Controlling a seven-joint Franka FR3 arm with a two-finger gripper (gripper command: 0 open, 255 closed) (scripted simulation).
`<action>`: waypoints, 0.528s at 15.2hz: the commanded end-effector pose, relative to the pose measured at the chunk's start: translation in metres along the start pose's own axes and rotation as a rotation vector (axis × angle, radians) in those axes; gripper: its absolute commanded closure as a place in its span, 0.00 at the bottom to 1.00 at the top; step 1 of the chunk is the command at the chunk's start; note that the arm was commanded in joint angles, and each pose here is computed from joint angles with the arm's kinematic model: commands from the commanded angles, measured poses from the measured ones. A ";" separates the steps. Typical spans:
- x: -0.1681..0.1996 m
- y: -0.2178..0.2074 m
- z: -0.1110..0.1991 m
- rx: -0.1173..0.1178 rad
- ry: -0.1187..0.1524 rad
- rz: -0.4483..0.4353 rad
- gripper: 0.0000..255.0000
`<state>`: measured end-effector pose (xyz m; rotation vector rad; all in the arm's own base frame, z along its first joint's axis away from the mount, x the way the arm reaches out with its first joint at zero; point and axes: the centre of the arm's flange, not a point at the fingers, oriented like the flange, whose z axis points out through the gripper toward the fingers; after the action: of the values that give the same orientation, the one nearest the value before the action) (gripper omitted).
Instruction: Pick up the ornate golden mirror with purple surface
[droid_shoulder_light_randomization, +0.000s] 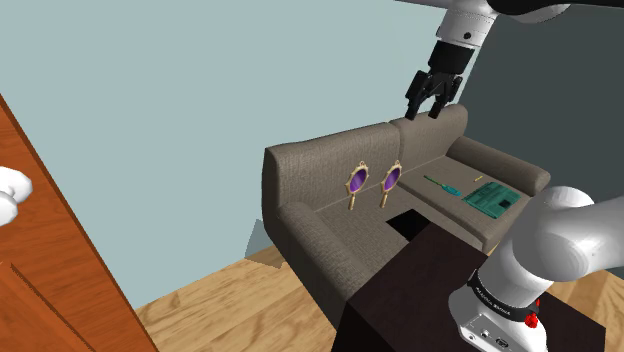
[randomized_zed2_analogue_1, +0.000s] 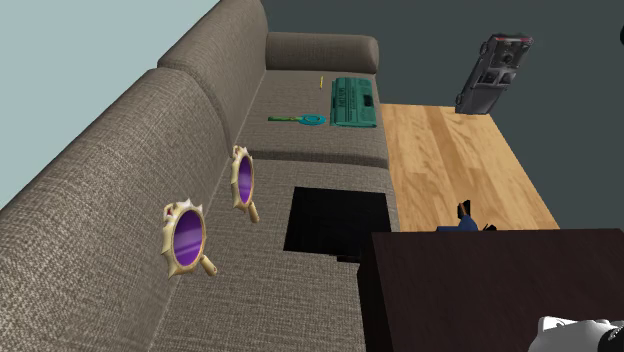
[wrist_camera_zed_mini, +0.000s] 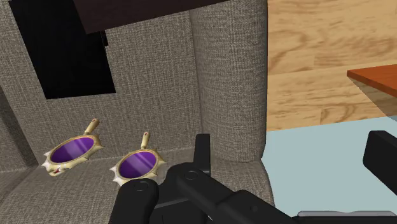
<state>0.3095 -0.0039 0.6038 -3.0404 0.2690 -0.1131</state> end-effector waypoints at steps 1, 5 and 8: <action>0.000 0.000 0.000 0.000 0.000 0.000 0.00; 0.044 0.025 0.024 0.013 -0.017 0.087 0.00; 0.075 0.045 0.043 0.022 -0.031 0.153 0.00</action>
<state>0.3670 -0.0515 0.5680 -2.9926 0.4592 -0.0654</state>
